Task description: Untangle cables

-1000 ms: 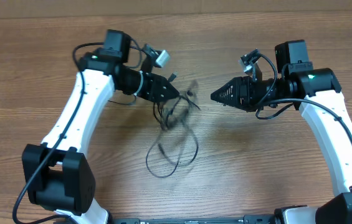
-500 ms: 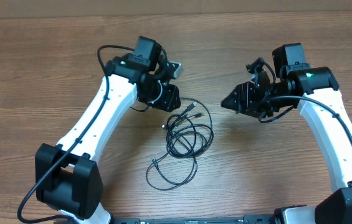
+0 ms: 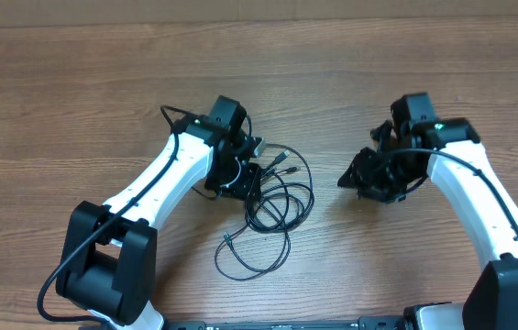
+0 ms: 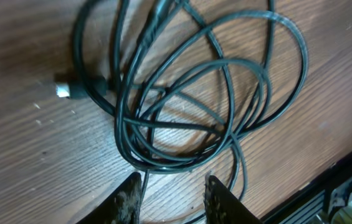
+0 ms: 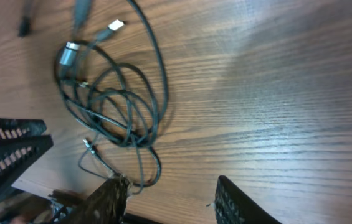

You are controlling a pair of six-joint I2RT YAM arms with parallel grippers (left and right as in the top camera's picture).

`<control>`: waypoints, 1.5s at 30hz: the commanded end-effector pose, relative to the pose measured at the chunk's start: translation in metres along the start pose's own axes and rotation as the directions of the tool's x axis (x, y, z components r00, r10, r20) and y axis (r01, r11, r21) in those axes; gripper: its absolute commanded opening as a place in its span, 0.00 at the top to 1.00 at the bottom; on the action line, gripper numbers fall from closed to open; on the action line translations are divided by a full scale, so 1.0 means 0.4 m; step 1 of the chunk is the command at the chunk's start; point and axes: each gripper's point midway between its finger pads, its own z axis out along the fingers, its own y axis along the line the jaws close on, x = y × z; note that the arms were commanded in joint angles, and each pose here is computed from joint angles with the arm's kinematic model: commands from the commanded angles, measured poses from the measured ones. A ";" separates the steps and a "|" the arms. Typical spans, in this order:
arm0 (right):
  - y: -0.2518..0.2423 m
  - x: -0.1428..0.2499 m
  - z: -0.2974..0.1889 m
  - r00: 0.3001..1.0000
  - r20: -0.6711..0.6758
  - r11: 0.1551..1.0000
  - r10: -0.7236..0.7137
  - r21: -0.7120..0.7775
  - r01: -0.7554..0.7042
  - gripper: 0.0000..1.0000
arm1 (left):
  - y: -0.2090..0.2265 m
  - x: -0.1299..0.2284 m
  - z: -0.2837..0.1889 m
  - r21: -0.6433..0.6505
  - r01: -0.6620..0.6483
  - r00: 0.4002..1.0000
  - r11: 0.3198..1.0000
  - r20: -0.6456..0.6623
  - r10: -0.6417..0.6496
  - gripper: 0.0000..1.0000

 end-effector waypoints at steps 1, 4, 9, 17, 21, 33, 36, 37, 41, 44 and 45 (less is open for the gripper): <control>0.001 0.039 0.052 0.998 -0.059 0.999 0.022 -0.044 -0.025 0.57 | -0.038 0.026 0.024 0.060 -0.045 0.999 0.997 -0.020 0.046 0.66; 0.007 0.061 0.087 0.997 -0.082 0.998 0.011 -0.065 -0.016 0.57 | -0.053 0.028 0.038 0.058 -0.085 0.996 0.995 -0.018 0.086 0.68; 0.022 0.090 0.136 0.996 -0.093 0.999 0.006 -0.051 -0.011 0.57 | -0.082 0.023 0.056 0.055 -0.147 0.989 0.988 0.000 0.147 0.73; 0.029 0.087 0.197 0.991 -0.012 0.991 0.130 0.020 -0.129 0.57 | -0.104 0.040 0.091 0.061 -0.191 0.981 0.980 -0.002 0.192 0.81; 0.029 0.081 0.199 0.990 0.003 0.990 0.139 0.024 -0.140 0.64 | -0.097 0.055 0.111 0.061 -0.194 0.981 0.979 -0.010 0.195 0.79; 0.020 0.082 0.235 0.989 0.012 0.989 0.148 -0.022 -0.147 0.67 | -0.093 0.063 0.139 0.064 -0.212 0.977 0.975 0.005 0.212 0.74; 0.029 0.081 0.236 0.990 0.010 0.989 0.141 -0.041 -0.140 0.68 | -0.102 0.061 0.142 0.066 -0.223 0.975 0.973 0.011 0.223 0.73; 0.029 0.080 0.236 0.990 0.010 0.989 0.141 -0.041 -0.140 0.68 | -0.104 0.063 0.143 0.066 -0.226 0.974 0.972 0.008 0.226 0.73; 0.027 0.082 0.237 0.990 0.008 0.989 0.142 -0.039 -0.142 0.68 | -0.113 0.075 0.149 0.063 -0.237 0.971 0.969 -0.008 0.238 0.73; 0.027 0.082 0.237 0.990 0.008 0.989 0.142 -0.039 -0.141 0.68 | -0.098 0.071 0.150 0.022 -0.215 0.977 0.976 -0.007 0.215 0.74; 0.027 0.082 0.237 0.990 0.008 0.989 0.142 -0.039 -0.142 0.68 | -0.094 0.071 0.151 0.014 -0.205 0.979 0.979 -0.008 0.205 0.73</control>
